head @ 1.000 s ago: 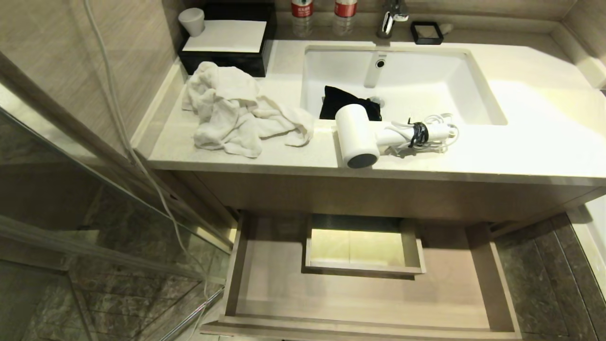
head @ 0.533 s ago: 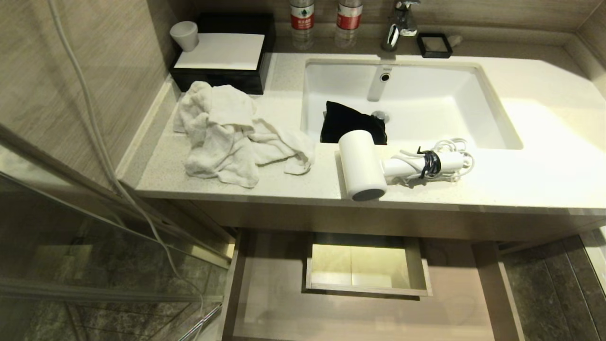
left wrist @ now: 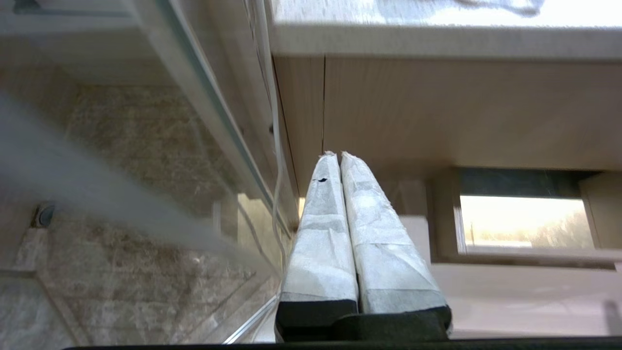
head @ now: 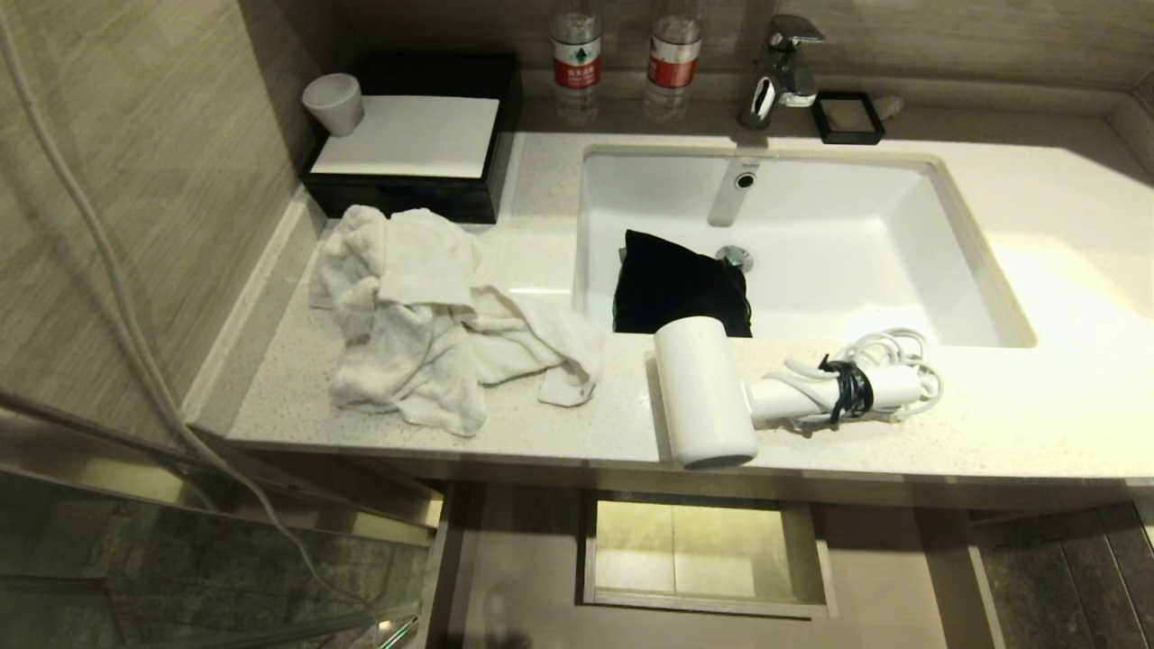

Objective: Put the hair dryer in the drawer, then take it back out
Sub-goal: Pick up the hairdryer

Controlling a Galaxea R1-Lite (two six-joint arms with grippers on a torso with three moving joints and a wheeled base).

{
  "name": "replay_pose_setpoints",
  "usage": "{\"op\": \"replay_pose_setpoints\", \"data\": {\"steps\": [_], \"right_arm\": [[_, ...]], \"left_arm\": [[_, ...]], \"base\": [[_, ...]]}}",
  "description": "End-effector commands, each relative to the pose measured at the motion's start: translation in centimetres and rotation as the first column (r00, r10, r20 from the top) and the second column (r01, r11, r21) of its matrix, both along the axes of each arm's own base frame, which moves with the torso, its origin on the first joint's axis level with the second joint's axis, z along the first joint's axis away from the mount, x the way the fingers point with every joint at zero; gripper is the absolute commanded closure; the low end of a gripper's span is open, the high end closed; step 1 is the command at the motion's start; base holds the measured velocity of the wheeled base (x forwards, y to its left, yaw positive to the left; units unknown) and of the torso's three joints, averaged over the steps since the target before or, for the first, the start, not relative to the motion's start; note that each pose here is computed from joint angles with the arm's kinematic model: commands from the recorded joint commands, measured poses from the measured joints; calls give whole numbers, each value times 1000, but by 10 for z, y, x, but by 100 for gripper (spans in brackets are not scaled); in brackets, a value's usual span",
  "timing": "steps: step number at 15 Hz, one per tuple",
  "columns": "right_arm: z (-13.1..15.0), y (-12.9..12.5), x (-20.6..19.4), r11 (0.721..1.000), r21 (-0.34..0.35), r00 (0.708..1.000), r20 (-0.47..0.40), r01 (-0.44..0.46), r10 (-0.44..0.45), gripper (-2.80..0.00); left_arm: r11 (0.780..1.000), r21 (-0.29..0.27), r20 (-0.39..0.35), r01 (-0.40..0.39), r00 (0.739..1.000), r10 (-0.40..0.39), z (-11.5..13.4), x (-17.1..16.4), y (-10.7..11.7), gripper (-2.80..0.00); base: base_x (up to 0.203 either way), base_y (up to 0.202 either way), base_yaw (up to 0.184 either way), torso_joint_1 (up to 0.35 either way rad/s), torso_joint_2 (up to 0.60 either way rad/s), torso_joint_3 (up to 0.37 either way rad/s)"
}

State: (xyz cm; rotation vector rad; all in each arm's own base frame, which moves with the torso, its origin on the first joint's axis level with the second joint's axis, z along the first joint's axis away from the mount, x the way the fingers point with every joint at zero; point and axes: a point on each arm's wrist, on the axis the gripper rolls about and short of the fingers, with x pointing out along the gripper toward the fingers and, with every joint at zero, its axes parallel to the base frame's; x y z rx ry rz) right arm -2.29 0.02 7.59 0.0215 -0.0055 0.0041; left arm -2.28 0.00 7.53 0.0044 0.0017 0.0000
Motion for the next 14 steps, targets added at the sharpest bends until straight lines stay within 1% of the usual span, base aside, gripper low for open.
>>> {"op": "replay_pose_setpoints", "data": {"steps": [1, 4, 5, 6, 7, 12, 13, 14], "right_arm": [[-1, 0, 0, 1000, -1, 1000, -2, -1, 1, 0], [0, 0, 0, 1000, 0, 1000, 0, -1, 1, 0], [0, 0, 0, 1000, 0, 1000, -1, 0, 0, 0], [0, 0, 0, 1000, 0, 1000, -1, 1, -1, 0], [0, 0, 0, 1000, 15, 1000, 2, 2, -2, 0], [0, 0, 0, 1000, -4, 1000, -1, 2, -2, 0], [7, 0, -2, 1000, -8, 1000, 19, -5, 5, 0], [23, 0, -7, 1000, -10, 999, 44, -8, 9, 0]], "left_arm": [[1000, 0, -1, 0, 1000, 0, 0, 0, 0, 0], [1000, 0, -1, 0, 1000, 0, 0, 0, 0, 0], [1000, 0, -1, 0, 1000, 0, 0, 0, 0, 0], [1000, 0, -1, 0, 1000, 0, 0, 0, 0, 0], [1000, 0, -1, 0, 1000, 0, 0, 0, 0, 0], [1000, 0, -1, 0, 1000, 0, 0, 0, 0, 0], [1000, 0, -1, 0, 1000, 0, 0, 0, 0, 0], [1000, 0, 0, 0, 1000, 0, 0, 0, 0, 0]], "base": [[0, 0, 0, 362, -243, 112], [0, 0, 0, 361, -273, 79], [0, 0, 0, 203, -141, 26], [0, 0, 0, 107, -83, 24], [0, 0, 0, 59, -57, 14], [0, 0, 0, 5, -7, 1], [0, 0, 0, 0, 0, 0], [0, 0, 0, 0, 0, 0]]}}
